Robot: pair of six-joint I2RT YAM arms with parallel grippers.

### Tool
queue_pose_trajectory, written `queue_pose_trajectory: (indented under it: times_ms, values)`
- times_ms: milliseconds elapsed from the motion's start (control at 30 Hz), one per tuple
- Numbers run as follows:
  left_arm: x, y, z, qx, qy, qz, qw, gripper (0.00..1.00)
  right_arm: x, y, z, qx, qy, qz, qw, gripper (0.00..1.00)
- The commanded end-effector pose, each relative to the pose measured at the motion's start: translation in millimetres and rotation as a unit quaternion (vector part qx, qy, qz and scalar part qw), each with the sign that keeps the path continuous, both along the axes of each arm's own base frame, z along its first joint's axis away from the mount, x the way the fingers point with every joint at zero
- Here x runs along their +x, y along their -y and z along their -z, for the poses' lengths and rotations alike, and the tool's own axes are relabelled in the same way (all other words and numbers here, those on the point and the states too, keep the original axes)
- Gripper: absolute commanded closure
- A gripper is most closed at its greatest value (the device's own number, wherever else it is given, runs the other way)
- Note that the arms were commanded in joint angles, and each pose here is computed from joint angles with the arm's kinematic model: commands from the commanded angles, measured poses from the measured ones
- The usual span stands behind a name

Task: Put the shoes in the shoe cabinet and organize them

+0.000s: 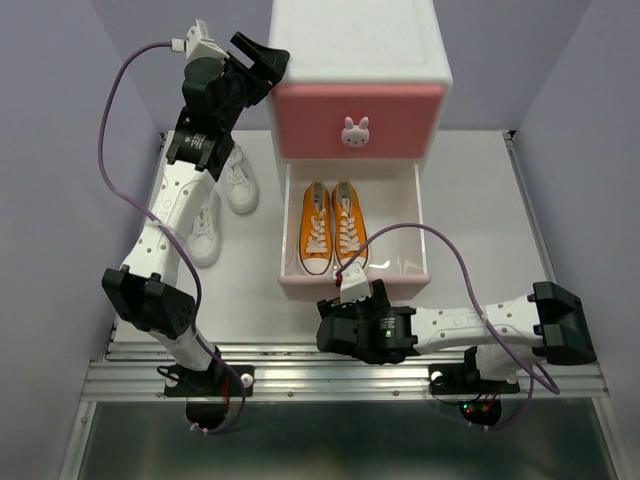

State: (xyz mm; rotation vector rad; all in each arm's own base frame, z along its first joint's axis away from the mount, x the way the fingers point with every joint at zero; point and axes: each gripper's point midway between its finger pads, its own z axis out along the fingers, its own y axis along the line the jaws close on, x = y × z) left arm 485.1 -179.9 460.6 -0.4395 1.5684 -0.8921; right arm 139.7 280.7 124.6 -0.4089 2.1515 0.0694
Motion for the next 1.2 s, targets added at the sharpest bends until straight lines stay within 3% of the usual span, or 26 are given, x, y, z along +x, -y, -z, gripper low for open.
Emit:
queue_pose_trajectory:
  times_ms: [0,67,133,200,233,300,333,433,700,967,1167]
  values:
    - [-19,-11,186,0.142,-0.261,0.023,0.955,0.13,17,-7,5,0.041,0.027,0.049,0.998,0.0]
    - [-18,-11,185,0.141,-0.26,0.023,0.955,0.13,16,-9,7,0.046,0.022,0.051,0.997,0.04]
    - [-19,-11,183,0.14,-0.258,0.022,0.956,0.13,16,-9,6,0.049,0.022,0.06,0.997,0.16]
    - [-19,-12,183,0.14,-0.258,0.02,0.956,0.13,19,-6,3,0.049,0.031,0.07,0.996,0.31]
    - [-20,-12,183,0.14,-0.259,0.021,0.955,0.13,20,-6,3,0.049,0.033,0.073,0.996,0.45]
    - [-20,-12,184,0.14,-0.261,0.021,0.955,0.14,22,-6,1,0.044,0.042,0.075,0.995,0.53]
    - [-20,-12,184,0.139,-0.261,0.022,0.955,0.14,23,-9,-2,0.043,0.044,0.072,0.996,0.63]
    - [-21,-11,183,0.138,-0.261,0.021,0.955,0.14,26,-18,-13,0.043,0.054,0.065,0.995,0.79]
    - [-20,-10,183,0.137,-0.261,0.025,0.955,0.14,58,-19,-56,0.083,0.078,0.101,0.988,0.8]
    - [-17,-8,190,0.138,-0.266,0.027,0.954,0.14,141,1,-100,0.12,0.107,0.133,0.978,0.77]
    - [-13,-5,189,0.132,-0.265,0.03,0.955,0.14,179,-12,-118,0.147,0.119,0.113,0.975,0.77]
